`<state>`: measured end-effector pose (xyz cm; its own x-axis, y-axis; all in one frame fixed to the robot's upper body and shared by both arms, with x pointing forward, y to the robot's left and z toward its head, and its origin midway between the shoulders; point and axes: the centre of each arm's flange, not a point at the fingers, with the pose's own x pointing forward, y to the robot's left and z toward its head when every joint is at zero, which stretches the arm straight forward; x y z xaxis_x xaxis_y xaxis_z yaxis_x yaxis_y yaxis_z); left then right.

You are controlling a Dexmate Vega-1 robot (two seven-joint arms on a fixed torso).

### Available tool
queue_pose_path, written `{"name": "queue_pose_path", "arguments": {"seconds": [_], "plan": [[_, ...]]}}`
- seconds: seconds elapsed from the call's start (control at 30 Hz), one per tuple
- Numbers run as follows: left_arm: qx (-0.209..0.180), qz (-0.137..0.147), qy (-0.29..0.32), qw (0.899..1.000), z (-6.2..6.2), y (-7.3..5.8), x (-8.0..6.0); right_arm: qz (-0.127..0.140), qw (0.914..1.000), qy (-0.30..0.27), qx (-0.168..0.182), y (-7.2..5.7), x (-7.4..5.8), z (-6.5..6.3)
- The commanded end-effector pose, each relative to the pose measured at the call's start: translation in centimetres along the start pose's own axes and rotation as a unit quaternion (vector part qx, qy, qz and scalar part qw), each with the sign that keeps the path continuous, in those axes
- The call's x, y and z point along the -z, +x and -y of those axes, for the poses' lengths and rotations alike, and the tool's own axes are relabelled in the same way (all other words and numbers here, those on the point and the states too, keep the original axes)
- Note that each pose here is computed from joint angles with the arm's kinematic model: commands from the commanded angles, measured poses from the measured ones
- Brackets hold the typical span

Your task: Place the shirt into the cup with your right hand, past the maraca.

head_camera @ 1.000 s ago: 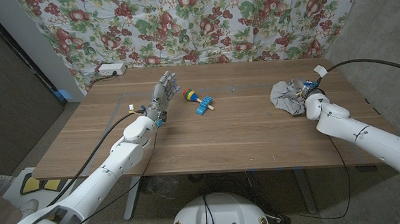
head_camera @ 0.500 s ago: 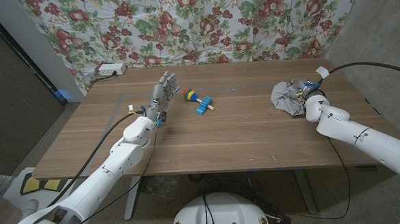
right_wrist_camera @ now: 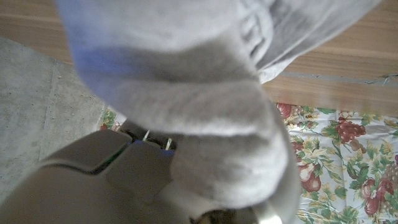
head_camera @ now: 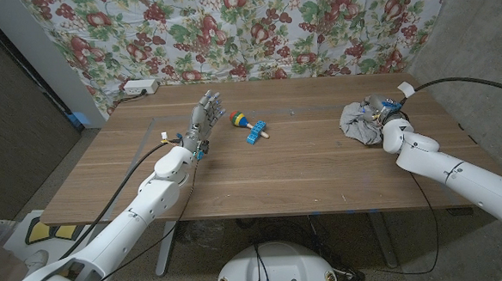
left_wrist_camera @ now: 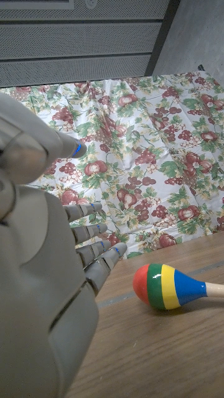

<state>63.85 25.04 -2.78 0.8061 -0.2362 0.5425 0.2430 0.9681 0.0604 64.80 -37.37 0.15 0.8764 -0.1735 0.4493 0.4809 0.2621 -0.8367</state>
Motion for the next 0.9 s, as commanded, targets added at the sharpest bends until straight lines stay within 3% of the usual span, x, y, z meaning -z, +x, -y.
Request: {"name": "queue_pose_path", "arguments": {"seconds": [0.03, 0.57, 0.9], "plan": [[0.003, -0.001, -0.001, 1.000, 0.0, 0.2, 0.0, 0.003, 0.9999, 0.000, 0.012, -0.1, -0.2, 0.5], [0.004, 0.002, -0.001, 1.000, 0.1, 0.6, -0.1, 0.005, 0.9997, -0.005, 0.022, 0.0, -0.5, 1.6], [0.011, 0.005, 0.000, 1.000, 0.2, 1.2, -0.1, 0.003, 0.9994, -0.007, 0.033, -0.3, -0.6, 2.9]]}}
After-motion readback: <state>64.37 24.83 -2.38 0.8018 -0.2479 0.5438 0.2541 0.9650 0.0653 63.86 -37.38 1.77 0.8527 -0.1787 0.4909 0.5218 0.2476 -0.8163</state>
